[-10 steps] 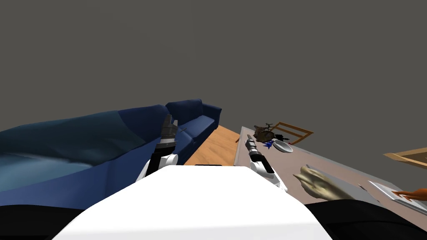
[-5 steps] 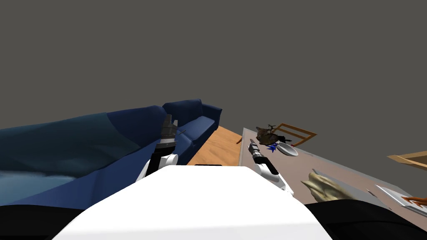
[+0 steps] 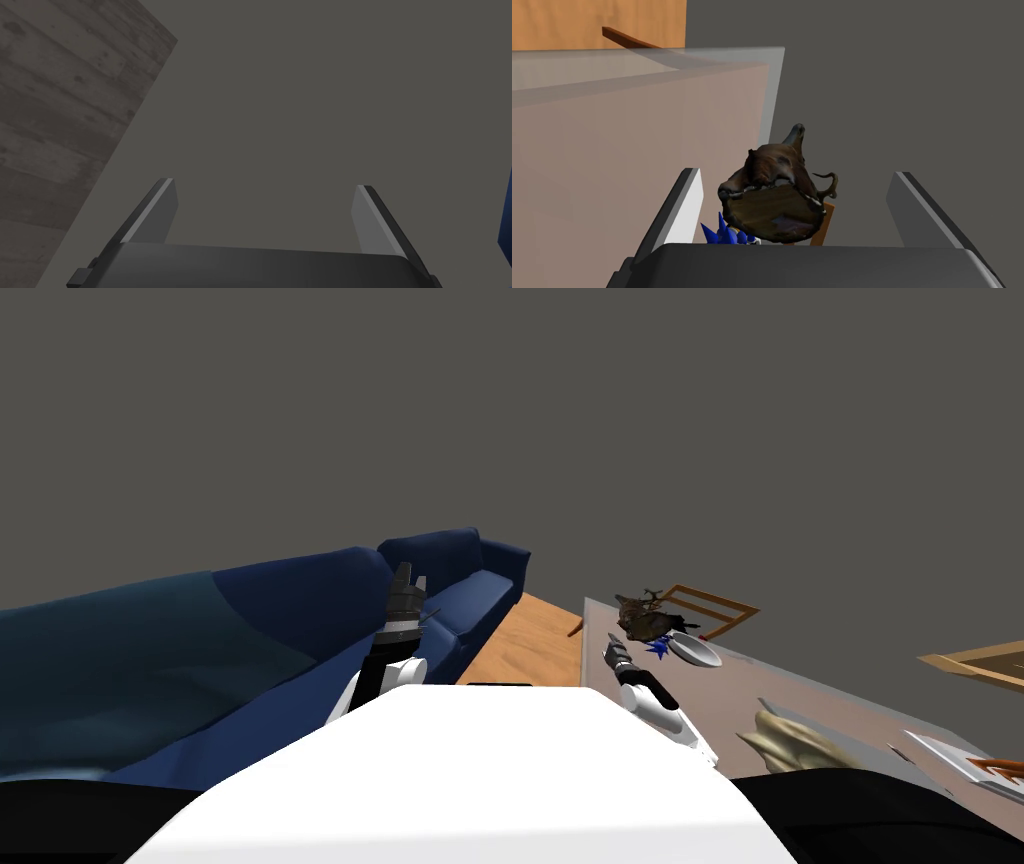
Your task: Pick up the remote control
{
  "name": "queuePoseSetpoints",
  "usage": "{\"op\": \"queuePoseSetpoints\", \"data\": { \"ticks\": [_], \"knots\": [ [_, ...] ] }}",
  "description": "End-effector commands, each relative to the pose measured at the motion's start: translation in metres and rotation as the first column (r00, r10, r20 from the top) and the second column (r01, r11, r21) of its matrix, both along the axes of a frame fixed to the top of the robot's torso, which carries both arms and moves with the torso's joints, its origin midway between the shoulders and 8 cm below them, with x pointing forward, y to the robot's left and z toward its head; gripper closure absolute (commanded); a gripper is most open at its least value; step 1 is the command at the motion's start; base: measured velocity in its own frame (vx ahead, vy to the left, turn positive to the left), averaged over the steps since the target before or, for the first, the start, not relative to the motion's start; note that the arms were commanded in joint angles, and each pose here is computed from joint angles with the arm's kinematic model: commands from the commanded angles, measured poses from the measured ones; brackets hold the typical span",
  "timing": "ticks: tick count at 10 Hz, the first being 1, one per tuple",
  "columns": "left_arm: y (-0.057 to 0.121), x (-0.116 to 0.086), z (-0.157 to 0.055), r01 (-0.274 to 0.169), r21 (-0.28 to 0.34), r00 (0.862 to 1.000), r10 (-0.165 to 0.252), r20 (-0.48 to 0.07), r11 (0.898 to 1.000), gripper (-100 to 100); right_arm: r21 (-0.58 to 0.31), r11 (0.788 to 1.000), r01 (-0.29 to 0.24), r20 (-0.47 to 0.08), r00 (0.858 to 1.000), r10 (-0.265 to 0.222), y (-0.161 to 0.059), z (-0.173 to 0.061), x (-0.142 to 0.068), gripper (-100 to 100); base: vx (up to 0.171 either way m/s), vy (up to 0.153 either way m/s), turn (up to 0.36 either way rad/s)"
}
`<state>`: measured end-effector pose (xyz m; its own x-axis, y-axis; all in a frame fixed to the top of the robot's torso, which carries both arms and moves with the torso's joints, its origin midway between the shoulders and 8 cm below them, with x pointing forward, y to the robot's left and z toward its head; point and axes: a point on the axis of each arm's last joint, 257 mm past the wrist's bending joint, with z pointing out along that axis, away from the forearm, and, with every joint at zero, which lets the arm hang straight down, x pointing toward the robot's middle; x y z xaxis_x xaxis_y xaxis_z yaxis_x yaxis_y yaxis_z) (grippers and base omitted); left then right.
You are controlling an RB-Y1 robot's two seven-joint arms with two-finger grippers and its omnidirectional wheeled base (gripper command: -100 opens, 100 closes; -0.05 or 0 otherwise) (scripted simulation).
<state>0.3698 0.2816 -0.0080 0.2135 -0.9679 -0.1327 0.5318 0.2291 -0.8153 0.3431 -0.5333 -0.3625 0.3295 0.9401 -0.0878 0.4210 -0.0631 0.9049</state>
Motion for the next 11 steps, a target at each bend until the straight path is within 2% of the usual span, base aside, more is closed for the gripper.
{"op": "queuePoseSetpoints", "data": {
  "ticks": [1, 2, 4, 5, 6, 7, 8, 9, 10, 11],
  "knots": [
    [0.0, 0.0, 0.0, 0.0, 0.0, 1.0, 0.0, 0.0, 1.0, 0, 0.024, 0.999, 0.032, -0.048, 0.998, -0.031, -0.013, -0.018, -0.018, -100, 0.127, 0.044, -0.061],
    [0.0, 0.0, 0.0, 0.0, 0.0, 1.0, 0.0, 0.0, 1.0, 0, 0.063, 0.995, 0.073, -0.082, 0.994, -0.067, -0.026, -0.028, -0.028, -100, 0.163, 0.033, -0.109],
    [0.0, 0.0, 0.0, 0.0, 0.0, 1.0, 0.0, 0.0, 1.0, 0, 0.066, 0.994, 0.092, -0.11, 0.99, -0.085, -0.032, -0.04, -0.039, -100, 0.115, 0.019, -0.035],
    [0.0, 0.0, 0.0, 0.0, 0.0, 1.0, 0.0, 0.0, 1.0, 0, 0.107, 0.984, 0.141, -0.149, 0.981, -0.125, -0.044, -0.051, -0.053, -100, 0.127, 0.039, -0.125],
    [0.0, 0.0, 0.0, 0.0, 0.0, 1.0, 0.0, 0.0, 1.0, 0, 0.108, 0.982, 0.157, -0.17, 0.976, -0.138, -0.048, -0.06, -0.061, -100, 0.129, 0.023, -0.084],
    [0.0, 0.0, 0.0, 0.0, 0.0, 1.0, 0.0, 0.0, 1.0, 0, 0.145, 0.965, 0.219, -0.208, 0.96, -0.187, -0.063, -0.073, -0.08, -100, 0.144, 0.005, -0.146],
    [0.0, 0.0, 0.0, 0.0, 0.0, 1.0, 0.0, 0.0, 1.0, 0, 0.148, 0.963, 0.226, -0.222, 0.956, -0.19, -0.063, -0.077, -0.084, -100, 0.139, 0.014, -0.08],
    [0.0, 0.0, 0.0, 0.0, 0.0, 1.0, 0.0, 0.0, 1.0, 0, 0.184, 0.94, 0.288, -0.258, 0.937, -0.237, -0.075, -0.089, -0.103, -100, 0.188, 0.017, -0.176],
    [0.0, 0.0, 0.0, 0.0, 0.0, 1.0, 0.0, 0.0, 1.0, 0, 0.19, 0.936, 0.297, -0.282, 0.93, -0.238, -0.074, -0.096, -0.11, -100, 0.157, 0.009, -0.073],
    [0.0, 0.0, 0.0, 0.0, 0.0, 1.0, 0.0, 0.0, 1.0, 0, 0.23, 0.908, 0.351, -0.314, 0.909, -0.272, -0.081, -0.105, -0.125, -100, 0.162, -0.006, -0.138]
  ]
}}
